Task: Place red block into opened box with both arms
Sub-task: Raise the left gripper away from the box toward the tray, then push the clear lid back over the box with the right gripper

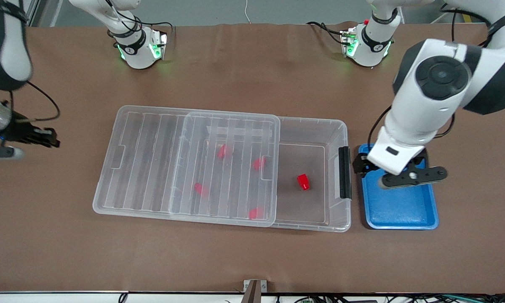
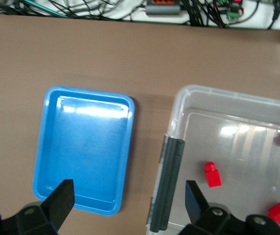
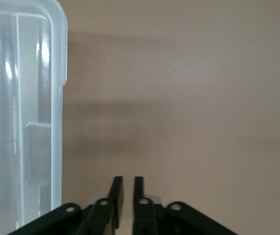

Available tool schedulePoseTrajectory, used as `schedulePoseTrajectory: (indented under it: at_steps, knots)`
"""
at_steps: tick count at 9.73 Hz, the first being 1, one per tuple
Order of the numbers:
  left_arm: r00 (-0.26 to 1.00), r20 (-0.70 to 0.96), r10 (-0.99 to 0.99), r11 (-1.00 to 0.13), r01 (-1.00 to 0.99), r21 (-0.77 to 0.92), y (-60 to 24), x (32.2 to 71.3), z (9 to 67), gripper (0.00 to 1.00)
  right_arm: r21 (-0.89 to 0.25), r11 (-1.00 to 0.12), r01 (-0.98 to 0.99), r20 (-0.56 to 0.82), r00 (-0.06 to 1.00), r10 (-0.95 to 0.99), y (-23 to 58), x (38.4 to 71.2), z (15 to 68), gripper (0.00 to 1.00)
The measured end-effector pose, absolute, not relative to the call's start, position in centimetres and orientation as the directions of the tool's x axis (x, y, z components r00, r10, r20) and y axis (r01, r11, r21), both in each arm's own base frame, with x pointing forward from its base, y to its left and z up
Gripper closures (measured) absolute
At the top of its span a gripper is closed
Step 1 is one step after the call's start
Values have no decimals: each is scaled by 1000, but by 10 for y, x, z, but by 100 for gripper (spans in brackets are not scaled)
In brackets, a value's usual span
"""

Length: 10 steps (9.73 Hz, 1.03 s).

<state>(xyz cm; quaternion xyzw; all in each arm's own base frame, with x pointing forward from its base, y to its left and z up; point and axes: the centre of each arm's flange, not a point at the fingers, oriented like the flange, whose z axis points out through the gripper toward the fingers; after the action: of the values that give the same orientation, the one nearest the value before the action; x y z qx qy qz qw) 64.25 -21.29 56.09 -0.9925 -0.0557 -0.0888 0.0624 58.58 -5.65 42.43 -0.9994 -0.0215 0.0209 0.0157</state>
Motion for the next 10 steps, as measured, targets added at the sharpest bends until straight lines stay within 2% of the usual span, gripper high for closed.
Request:
schedulePoseTrajectory:
  at_steps: [1,3,6,10]
  knots:
    - [977,189,100,-985,124,-122,-194,641,579,0,-32,-997,76,-51,996,78,-36,596,396,99]
    - [982,170,87,-990,105,-97,-146,638,606,0,-40,-992,116,-79,990,119,-11,602,370,99]
    - [982,157,109,-994,111,-7,-84,624,646,0,-54,-986,160,-97,982,164,15,601,360,99]
    - [989,125,75,-996,79,-32,-101,581,681,0,-124,-974,189,-94,975,201,58,599,357,99]
